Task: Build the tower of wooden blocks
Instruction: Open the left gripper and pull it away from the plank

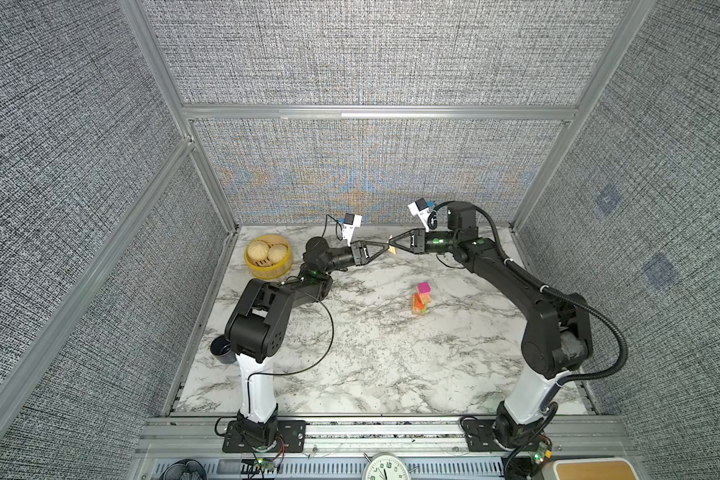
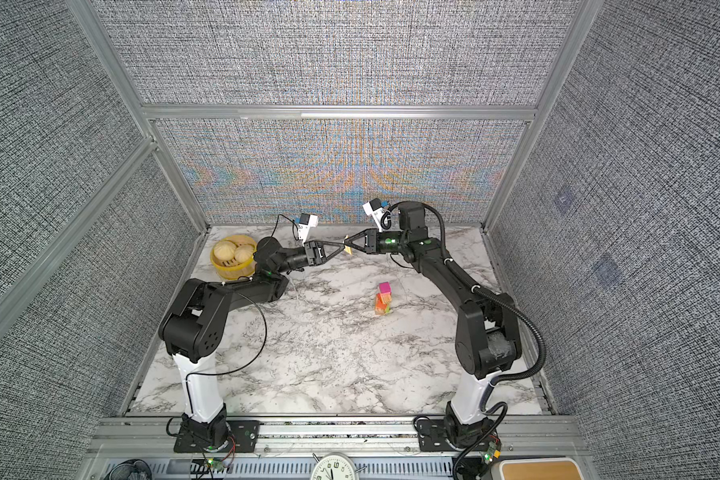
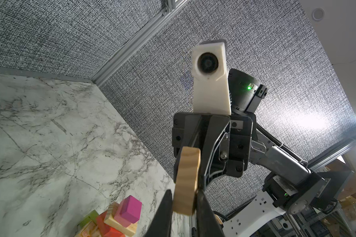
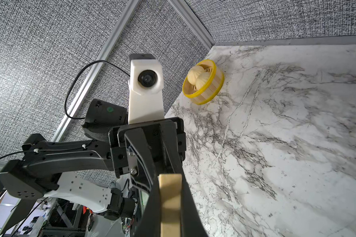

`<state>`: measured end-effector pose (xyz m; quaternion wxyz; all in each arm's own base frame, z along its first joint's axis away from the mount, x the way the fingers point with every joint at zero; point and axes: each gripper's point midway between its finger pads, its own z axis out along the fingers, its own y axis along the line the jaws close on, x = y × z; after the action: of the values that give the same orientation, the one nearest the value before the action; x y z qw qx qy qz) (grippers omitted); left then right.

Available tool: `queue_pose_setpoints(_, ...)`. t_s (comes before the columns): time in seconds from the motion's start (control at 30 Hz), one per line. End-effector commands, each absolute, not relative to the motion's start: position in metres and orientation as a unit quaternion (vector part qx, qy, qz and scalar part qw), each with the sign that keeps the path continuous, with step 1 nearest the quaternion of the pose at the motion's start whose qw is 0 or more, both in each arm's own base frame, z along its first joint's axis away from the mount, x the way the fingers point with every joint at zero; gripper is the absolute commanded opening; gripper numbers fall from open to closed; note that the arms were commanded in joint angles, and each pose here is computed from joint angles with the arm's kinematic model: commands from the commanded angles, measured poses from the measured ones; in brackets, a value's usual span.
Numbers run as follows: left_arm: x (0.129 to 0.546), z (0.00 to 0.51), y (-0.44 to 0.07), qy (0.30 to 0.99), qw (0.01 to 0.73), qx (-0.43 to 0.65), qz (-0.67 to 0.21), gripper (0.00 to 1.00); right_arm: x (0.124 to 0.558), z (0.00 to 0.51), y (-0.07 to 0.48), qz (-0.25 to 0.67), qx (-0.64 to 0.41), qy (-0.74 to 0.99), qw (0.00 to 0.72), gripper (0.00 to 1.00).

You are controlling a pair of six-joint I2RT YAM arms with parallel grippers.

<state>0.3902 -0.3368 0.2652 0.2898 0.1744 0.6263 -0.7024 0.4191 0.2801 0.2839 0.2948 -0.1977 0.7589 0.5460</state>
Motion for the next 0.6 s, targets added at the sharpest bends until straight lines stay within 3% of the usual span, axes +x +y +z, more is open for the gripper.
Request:
queue_pose_setpoints(0.0,0.382,0.27,-0.342,0.617,0.286,0.196,-0.706,0.16,0.418,0.282,0.284,0.545,-0.207,0.755,0.299,0.02)
queue_pose_setpoints(0.1,0.381,0.269,-0.343,0.62,0.282,0.197,-0.705,0.08,0.418,0.281,0.284,0.544,-0.207,0.756,0.299,0.06)
queue_pose_setpoints(0.17,0.38,0.268,-0.343,0.623,0.281,0.199,-0.702,0.06,0.418,0.281,0.283,0.544,-0.208,0.756,0.298,0.14)
queue_pose_setpoints(0.43,0.377,0.27,-0.34,0.632,0.283,0.199,-0.694,0.03,0.421,0.278,0.281,0.543,-0.204,0.757,0.301,0.41)
queue_pose_setpoints(0.57,0.376,0.268,-0.34,0.647,0.281,0.2,-0.68,0.03,0.424,0.28,0.272,0.542,-0.193,0.758,0.308,0.48)
